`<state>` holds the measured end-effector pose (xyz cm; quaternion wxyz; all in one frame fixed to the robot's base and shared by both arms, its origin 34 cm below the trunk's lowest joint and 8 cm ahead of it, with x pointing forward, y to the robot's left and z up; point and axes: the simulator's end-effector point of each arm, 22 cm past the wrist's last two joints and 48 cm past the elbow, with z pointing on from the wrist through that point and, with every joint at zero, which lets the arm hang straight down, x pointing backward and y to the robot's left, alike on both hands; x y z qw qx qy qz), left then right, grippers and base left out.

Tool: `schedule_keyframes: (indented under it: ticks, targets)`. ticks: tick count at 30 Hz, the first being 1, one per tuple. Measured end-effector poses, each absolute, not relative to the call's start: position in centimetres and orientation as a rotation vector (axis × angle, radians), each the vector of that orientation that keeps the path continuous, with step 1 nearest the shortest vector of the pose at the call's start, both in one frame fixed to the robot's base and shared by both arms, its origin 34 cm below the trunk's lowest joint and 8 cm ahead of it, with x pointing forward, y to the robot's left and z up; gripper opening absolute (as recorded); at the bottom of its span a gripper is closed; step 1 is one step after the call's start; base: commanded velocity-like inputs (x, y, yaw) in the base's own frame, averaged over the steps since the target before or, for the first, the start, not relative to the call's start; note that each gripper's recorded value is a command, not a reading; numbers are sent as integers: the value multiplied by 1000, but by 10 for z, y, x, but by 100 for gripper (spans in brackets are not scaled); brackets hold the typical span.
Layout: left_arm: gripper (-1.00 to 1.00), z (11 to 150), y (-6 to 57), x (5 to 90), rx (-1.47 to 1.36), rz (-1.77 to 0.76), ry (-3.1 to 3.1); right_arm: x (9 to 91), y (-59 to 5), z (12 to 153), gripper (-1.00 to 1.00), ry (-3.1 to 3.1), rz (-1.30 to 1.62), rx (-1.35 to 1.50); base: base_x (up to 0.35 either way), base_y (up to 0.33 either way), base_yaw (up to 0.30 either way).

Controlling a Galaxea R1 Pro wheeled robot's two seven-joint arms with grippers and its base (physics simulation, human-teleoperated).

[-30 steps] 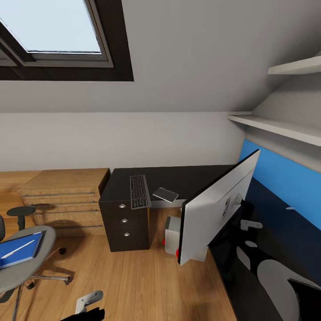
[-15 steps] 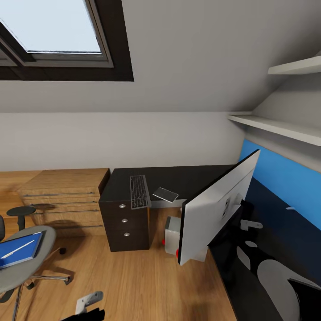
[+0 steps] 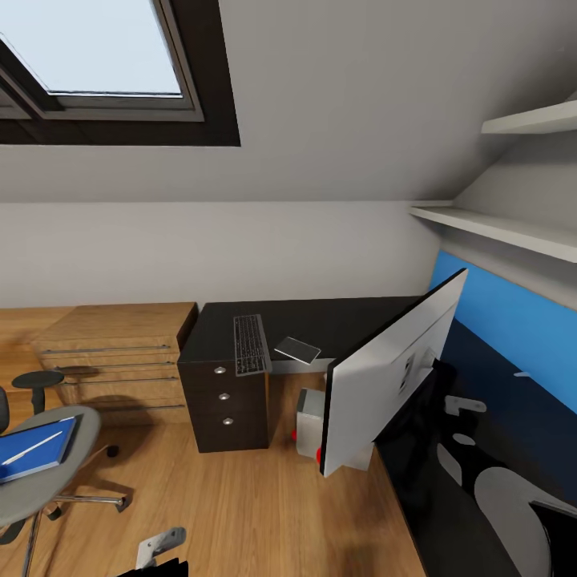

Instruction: In the bedroom, organize the workspace by keeping the computer under the desk, ensuring the monitor is on the desk, placing the keyboard on the desk next to the monitor, placing the mouse on the desk next to the keyboard, moving the folder from the swivel chair onto the desk next to the mouse, stacking the notebook on top of the folder with the pen on top of the notebook, and positioning the swivel chair next to the desk.

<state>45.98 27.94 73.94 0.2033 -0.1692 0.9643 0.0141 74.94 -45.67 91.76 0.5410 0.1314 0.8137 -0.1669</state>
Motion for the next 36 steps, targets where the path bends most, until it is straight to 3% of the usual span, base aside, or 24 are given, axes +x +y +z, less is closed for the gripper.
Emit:
schedule_keyframes:
  ticks: [36]
  targets:
    - [100,738,279,458,-472,39,2695,748,-466,920,100,1927,-411,315,44,0,0]
